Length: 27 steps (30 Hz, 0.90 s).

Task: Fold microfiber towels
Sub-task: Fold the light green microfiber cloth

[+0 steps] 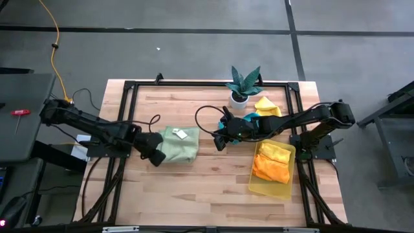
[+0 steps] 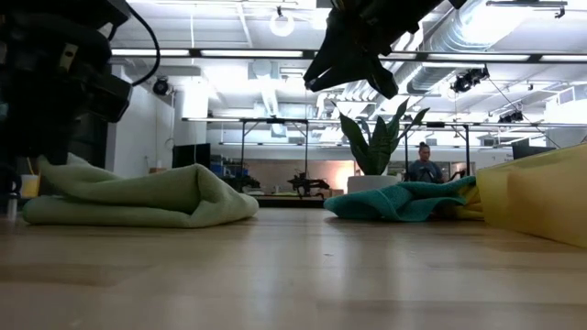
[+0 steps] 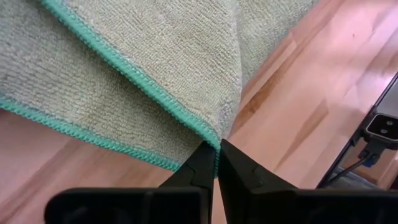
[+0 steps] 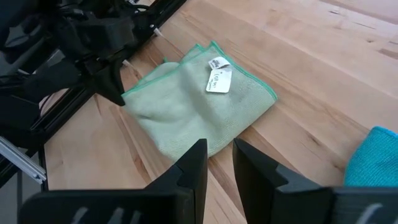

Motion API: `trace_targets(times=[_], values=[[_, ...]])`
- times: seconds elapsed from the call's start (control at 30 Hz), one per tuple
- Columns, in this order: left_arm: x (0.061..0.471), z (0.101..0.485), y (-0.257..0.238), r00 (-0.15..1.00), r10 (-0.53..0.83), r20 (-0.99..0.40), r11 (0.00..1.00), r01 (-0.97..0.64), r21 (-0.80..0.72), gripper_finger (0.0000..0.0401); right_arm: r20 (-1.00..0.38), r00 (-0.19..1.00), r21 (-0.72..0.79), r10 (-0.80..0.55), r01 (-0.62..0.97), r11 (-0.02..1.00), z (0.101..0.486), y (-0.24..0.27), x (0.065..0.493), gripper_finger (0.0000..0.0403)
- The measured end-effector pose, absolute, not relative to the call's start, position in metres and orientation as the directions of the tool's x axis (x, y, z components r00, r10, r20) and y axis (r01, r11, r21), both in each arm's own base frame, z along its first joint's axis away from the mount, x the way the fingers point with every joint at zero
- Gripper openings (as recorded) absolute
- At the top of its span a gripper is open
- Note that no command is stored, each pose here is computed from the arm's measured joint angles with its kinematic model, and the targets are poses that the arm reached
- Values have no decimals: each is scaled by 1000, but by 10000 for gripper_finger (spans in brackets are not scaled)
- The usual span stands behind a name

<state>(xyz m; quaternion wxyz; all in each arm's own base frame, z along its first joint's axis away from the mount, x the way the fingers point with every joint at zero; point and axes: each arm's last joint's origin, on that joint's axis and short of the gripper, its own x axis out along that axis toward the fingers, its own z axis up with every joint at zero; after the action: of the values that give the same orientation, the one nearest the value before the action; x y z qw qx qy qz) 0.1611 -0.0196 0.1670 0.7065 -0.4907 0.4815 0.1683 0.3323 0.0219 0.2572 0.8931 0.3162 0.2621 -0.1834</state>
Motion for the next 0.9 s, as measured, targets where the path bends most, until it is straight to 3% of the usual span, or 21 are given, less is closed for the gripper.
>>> trace_targets(times=[0.2,0.53,0.9], values=[[160,166,-23,482,-177,-858,465,-728,-505,12,-584,795,469,-162,494,732,257,22,332,69],[157,165,-30,450,-196,-871,477,-732,-486,2,-585,795,468,-162,494,733,257,22,332,69],[153,163,-32,418,-161,-894,489,-753,-440,24,-586,794,467,-162,494,733,257,22,332,69]])
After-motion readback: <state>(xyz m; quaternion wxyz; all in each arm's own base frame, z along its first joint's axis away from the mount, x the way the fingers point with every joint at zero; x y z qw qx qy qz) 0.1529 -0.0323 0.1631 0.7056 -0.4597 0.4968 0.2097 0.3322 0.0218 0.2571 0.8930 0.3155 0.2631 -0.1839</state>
